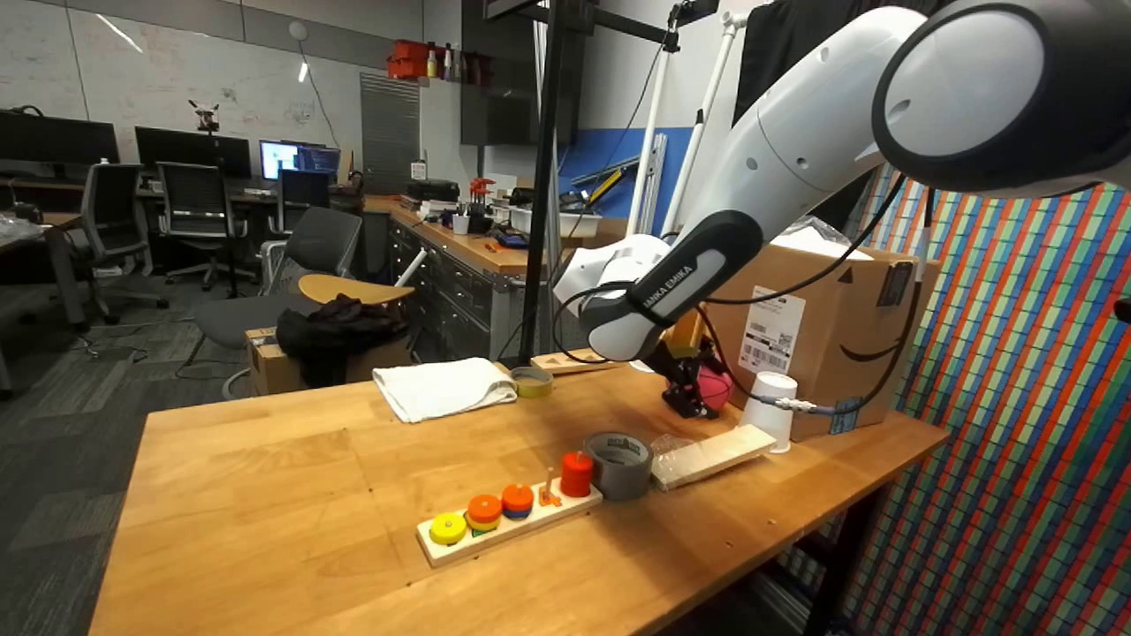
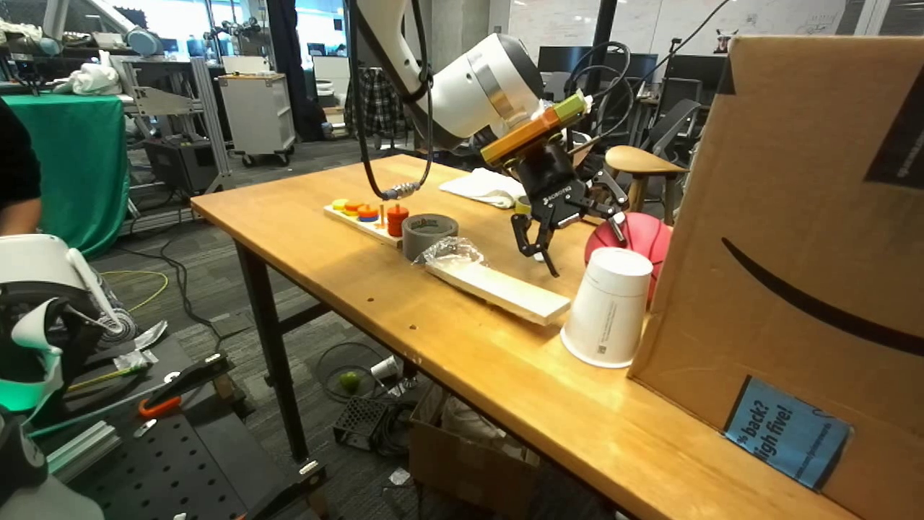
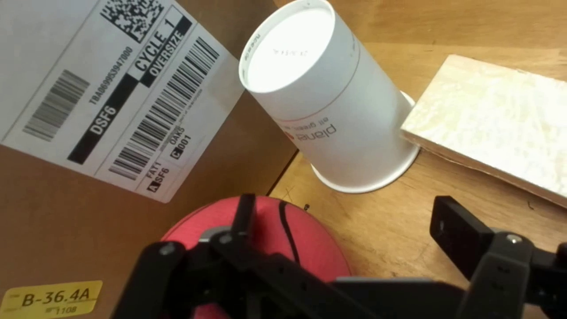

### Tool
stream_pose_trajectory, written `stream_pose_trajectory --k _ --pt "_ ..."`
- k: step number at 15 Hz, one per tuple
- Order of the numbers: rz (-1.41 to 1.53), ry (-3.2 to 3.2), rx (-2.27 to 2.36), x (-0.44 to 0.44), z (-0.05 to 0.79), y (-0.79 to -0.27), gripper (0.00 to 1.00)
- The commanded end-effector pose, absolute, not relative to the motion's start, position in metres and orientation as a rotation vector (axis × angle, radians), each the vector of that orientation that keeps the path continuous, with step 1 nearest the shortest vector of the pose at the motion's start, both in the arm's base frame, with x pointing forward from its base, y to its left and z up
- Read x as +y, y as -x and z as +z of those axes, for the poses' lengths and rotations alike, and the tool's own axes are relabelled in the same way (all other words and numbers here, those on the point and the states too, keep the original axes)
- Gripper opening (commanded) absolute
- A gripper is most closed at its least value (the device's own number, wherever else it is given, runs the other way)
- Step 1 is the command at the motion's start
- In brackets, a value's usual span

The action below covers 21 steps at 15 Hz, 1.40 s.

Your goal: Push the ball to the right

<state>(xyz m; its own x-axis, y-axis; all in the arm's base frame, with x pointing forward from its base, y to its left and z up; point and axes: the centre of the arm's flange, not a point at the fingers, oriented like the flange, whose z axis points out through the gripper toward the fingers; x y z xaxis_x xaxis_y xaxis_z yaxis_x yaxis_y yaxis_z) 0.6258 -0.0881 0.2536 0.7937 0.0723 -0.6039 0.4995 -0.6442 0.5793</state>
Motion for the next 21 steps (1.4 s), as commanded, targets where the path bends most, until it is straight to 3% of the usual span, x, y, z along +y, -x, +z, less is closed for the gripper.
stream_pose_trajectory --k 1,11,21 --pt "-0.667 -2.219 0.385 -0.086 0.262 -0.629 1.00" --pt "-0.337 -2.325 0.372 -0.032 0.369 -0.632 1.00" --pt "-0.020 -2.658 0.574 0.064 0.378 -0.644 1.00"
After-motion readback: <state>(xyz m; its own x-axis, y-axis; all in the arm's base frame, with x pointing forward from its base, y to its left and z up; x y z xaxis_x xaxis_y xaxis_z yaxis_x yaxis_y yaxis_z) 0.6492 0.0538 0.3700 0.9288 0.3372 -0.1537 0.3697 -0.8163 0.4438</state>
